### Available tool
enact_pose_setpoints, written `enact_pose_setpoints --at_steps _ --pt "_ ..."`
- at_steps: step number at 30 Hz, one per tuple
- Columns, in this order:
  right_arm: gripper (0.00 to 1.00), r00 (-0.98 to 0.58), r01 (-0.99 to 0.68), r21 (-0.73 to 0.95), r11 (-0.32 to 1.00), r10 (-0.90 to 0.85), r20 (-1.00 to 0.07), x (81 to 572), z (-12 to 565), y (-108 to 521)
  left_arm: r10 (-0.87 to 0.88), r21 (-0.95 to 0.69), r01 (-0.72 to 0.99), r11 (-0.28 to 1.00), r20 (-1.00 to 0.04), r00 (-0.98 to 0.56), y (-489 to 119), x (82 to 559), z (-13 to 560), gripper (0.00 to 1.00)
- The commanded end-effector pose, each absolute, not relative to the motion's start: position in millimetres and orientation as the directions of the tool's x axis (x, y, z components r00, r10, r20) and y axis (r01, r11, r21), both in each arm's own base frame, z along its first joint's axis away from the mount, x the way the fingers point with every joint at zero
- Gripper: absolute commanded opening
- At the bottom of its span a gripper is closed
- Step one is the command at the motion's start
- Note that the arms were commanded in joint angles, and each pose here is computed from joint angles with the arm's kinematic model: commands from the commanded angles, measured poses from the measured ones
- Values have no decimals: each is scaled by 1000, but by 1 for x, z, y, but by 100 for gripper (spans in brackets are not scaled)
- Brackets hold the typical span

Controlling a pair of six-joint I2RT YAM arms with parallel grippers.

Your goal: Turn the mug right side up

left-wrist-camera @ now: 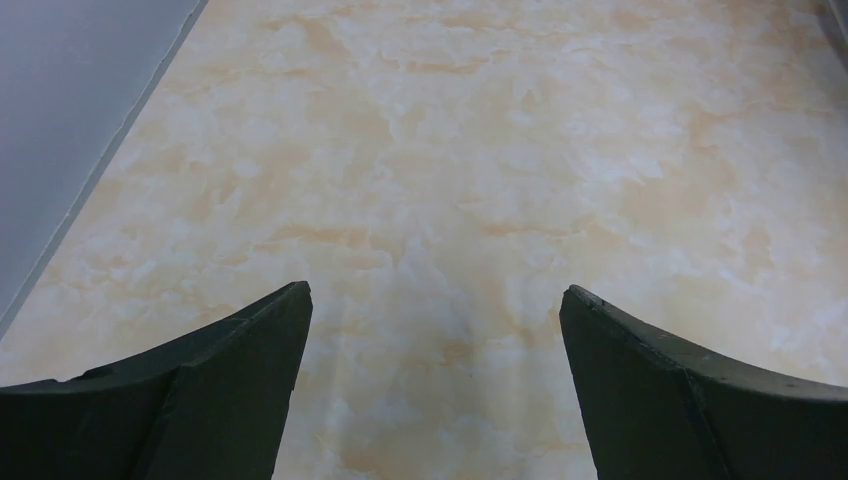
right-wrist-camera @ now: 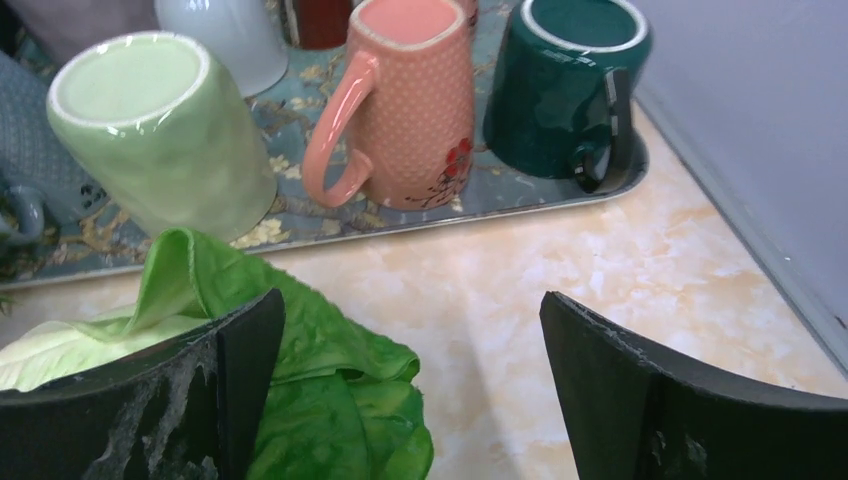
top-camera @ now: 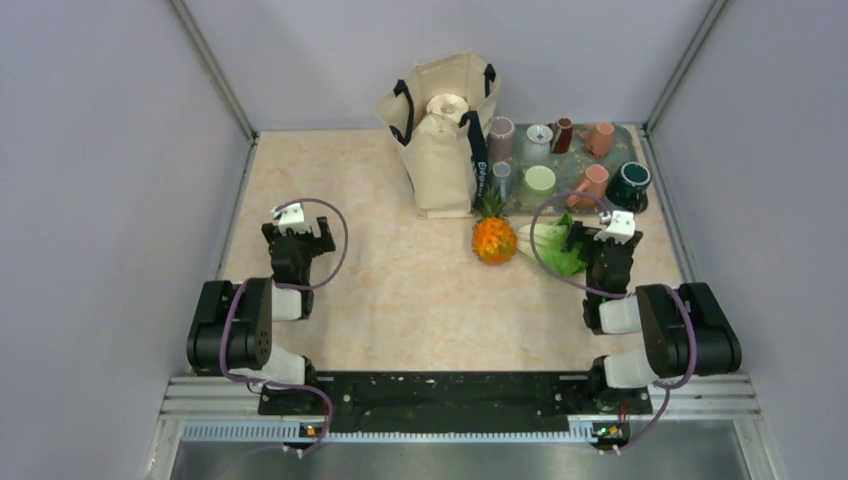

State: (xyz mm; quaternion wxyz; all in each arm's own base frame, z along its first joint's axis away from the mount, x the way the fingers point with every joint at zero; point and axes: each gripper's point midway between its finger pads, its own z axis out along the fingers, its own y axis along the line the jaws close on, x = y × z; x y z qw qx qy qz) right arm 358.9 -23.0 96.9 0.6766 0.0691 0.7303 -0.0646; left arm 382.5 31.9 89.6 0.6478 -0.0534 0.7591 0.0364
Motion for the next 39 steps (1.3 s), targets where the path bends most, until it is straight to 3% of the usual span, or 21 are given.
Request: enact_pose_setpoints --at_steps 1,7,11,20,25,33,39 --pt "99 16 289 73 955 71 -997 348 124 -39 -41 -30 -143 989 -996 -79 36 388 109 99" --pt "99 78 363 138 922 117 -990 338 174 -51 -41 -30 -144 989 -996 -80 36 388 109 99" --pt "99 106 303 173 937 147 -984 337 215 -41 -39 -29 -131 991 -996 -76 34 388 111 99" --pt "83 -43 29 202 979 203 -978 371 274 36 -33 -110 158 981 -904 -425 -18 418 154 99" --pt "82 -246 -53 36 998 22 -969 401 254 110 71 -41 195 980 -841 -537 -13 404 169 99" --pt "58 -452 -90 108 990 56 -890 445 191 164 72 -58 191 980 -792 -607 -13 385 186 97" --pt "54 -486 -92 138 986 76 -870 468 163 181 62 -91 217 972 -789 -612 -20 383 185 96"
